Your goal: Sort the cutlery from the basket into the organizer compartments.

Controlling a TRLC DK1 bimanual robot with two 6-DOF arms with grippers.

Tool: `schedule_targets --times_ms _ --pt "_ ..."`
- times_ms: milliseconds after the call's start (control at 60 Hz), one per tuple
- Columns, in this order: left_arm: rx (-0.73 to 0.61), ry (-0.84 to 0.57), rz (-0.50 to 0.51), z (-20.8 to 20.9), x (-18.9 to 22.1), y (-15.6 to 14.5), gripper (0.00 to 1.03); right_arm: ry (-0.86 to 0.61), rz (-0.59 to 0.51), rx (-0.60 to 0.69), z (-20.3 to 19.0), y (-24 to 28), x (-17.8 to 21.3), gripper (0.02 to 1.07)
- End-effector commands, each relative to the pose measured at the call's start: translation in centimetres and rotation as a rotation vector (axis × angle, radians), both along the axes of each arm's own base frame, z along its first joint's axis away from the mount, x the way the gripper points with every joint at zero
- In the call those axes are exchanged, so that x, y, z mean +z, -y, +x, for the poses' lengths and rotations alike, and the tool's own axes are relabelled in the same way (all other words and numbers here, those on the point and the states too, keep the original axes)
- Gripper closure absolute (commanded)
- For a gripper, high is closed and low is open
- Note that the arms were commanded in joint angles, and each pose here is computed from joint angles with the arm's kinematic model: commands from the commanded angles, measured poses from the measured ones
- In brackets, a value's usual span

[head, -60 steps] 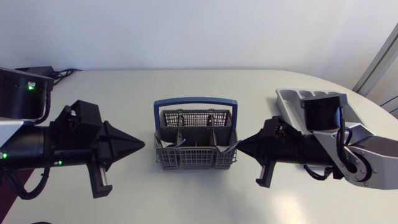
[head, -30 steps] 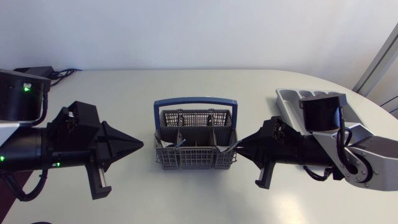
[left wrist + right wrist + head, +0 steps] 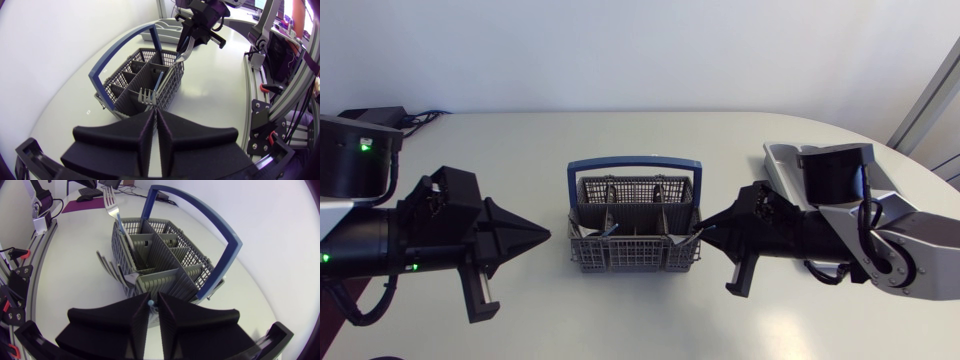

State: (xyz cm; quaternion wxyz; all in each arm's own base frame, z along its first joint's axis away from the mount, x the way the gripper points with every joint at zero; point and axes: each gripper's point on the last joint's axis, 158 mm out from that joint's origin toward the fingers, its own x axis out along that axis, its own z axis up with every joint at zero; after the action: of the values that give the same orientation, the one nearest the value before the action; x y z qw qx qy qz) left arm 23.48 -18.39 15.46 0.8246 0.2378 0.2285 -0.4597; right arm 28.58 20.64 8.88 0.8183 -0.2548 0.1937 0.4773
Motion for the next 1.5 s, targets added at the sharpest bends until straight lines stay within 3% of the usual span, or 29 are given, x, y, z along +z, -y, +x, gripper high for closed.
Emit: schedule_targets --times_ms 0,217,417,767,917,1050,1483 --pt "-0.001 -0.009 0.001 -0.3 -0.6 0.0 0.96 -0.024 0.003 -0.003 0.0 -0.3 -0.3 0.96" --pt "-0.004 -0.009 0.002 -0.4 -0.6 0.1 0.96 -0.035 0.002 -0.002 -0.2 -0.3 -0.1 1.0" --pt "-0.004 -0.005 -0.001 -0.5 -0.4 0.1 0.96 -0.02 -0.008 -0.021 0.3 -0.2 2.5 1.01" --pt "-0.001 0.027 -0.011 -0.9 0.6 -0.1 0.96 0.032 -0.048 -0.041 -0.9 -0.3 10.6 1.01" --pt "-0.03 0.036 0.0 -2.0 0.7 0.4 0.96 0.023 -0.066 -0.09 -1.6 1.4 14.7 1.01" --pt "-0.044 0.033 0.008 -2.5 0.5 0.6 0.96 -0.012 -0.108 -0.154 -1.7 3.7 16.1 1.01" --pt "-0.082 0.035 0.094 -3.9 -2.2 2.1 0.96 -0.259 -0.255 -0.479 2.0 16.8 12.2 1.01"
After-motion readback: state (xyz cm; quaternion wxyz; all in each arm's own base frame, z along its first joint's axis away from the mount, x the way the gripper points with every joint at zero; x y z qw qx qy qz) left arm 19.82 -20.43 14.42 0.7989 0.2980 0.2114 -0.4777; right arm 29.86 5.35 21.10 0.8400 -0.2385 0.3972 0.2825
